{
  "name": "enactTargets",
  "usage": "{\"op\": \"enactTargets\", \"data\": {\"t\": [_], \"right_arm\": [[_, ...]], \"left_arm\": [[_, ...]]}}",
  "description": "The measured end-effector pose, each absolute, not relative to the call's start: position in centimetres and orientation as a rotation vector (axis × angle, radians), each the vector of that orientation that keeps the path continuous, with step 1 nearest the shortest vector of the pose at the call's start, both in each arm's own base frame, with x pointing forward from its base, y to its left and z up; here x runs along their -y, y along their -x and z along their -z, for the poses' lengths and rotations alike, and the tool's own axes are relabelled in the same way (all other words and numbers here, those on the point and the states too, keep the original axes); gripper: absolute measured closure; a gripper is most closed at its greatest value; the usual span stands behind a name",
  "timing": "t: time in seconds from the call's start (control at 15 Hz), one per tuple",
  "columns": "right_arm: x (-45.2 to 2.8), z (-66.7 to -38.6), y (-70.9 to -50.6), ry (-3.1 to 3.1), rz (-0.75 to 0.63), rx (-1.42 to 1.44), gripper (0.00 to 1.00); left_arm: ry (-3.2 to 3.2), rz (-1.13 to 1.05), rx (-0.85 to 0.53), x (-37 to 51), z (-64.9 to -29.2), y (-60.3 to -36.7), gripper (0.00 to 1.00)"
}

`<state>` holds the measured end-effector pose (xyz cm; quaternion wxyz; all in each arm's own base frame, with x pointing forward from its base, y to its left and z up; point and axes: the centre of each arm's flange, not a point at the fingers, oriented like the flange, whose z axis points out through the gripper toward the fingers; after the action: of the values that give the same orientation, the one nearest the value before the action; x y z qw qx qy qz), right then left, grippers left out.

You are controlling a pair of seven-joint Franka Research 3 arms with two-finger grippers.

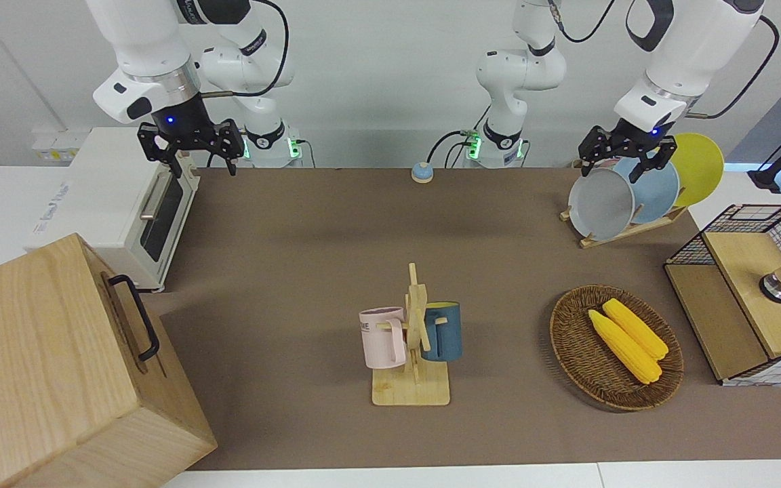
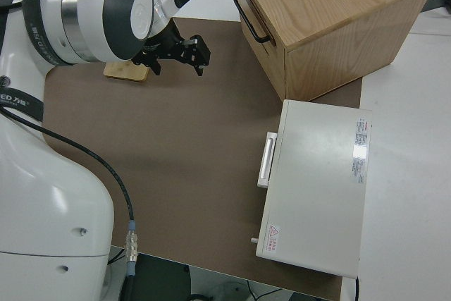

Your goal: Pick gray plate from low plate rack and place it on table with left arm

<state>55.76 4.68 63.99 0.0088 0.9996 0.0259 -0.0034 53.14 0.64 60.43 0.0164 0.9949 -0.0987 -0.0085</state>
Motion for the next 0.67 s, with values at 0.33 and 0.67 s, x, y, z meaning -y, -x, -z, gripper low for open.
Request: {"op": "enactTargets", "data": {"t": [0.33, 0.67], "right_arm": [[-4.68, -63.99, -55.76, -3.123, 0.011, -0.081, 0.01], [-4.68, -63.99, -55.76, -3.123, 0.011, -0.081, 0.01]], "left_arm": [[-3.093, 0.038, 0.302, -0.79, -60.16, -53.05, 0.00], [-3.096, 0.068, 0.294, -1.22, -59.73, -52.84, 0.00]]}}
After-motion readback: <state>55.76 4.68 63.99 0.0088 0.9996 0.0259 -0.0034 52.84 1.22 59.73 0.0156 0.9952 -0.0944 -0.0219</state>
